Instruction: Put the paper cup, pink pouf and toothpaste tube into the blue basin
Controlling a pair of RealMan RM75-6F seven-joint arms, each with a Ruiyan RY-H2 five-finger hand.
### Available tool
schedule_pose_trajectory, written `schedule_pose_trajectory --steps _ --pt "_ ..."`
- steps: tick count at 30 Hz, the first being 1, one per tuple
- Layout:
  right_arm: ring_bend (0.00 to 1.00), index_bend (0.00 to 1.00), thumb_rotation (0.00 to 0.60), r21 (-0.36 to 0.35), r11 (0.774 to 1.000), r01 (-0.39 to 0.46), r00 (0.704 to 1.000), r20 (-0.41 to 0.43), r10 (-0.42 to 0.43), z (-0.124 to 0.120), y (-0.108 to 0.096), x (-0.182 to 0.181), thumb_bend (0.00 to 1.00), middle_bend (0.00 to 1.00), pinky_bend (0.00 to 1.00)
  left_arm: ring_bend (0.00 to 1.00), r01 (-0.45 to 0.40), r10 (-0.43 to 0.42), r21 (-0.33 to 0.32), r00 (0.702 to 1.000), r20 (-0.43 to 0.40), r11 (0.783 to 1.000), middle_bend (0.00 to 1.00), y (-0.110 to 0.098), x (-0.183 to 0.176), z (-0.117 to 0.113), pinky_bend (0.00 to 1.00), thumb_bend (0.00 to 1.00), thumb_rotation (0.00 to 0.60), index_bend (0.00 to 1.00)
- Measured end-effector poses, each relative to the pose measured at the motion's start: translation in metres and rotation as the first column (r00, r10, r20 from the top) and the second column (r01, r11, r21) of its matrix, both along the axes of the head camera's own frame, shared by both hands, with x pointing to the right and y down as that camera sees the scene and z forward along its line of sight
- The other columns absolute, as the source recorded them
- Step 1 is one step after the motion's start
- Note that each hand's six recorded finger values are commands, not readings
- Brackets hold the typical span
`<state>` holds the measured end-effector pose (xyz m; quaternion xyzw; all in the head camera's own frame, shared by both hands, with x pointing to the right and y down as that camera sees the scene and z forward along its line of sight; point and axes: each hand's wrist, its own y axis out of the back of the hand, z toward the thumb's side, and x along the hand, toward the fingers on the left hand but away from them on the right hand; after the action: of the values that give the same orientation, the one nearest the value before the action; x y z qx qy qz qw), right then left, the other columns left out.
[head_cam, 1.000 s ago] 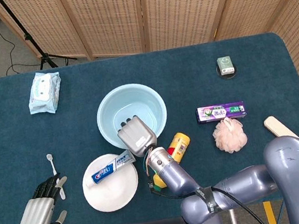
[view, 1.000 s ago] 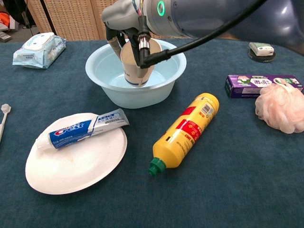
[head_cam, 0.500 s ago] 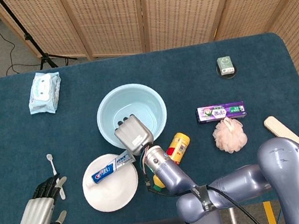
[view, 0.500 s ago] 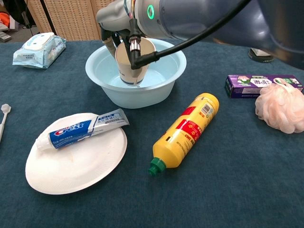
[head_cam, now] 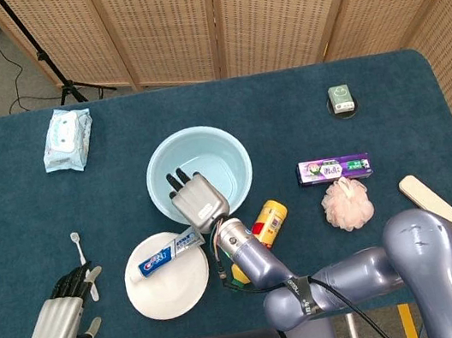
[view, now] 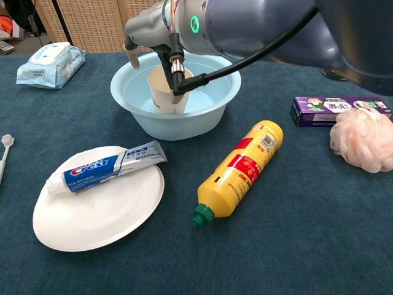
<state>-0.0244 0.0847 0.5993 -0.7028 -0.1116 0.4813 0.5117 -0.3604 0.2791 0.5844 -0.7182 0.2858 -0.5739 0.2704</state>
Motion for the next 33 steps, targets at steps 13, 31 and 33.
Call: schedule_pose_trajectory --steps 13,31,33 --pt "0.0 0.01 0.6 0.071 0.997 -0.029 1.0 0.001 0.029 -0.026 -0.009 0.031 0.15 0.0 0.25 0.0 -0.005 0.005 0.017 1.0 -0.008 1.0 0.0 -0.001 0.001 -0.006 0.11 0.33 0.6 0.01" --pt "0.0 0.0 0.6 0.006 0.977 -0.215 0.977 0.01 0.215 -0.048 0.014 0.18 0.1 0.0 0.18 0.0 -0.038 0.038 0.055 0.999 0.009 0.998 0.0 0.001 0.006 -0.013 0.11 0.33 0.6 0.01" --pt "0.0 0.0 0.6 -0.039 0.965 -0.261 0.964 0.035 0.262 -0.046 0.018 0.193 0.1 0.0 0.18 0.0 -0.039 0.038 0.072 0.999 0.019 0.997 0.0 0.0 0.006 -0.014 0.11 0.33 0.6 0.01"
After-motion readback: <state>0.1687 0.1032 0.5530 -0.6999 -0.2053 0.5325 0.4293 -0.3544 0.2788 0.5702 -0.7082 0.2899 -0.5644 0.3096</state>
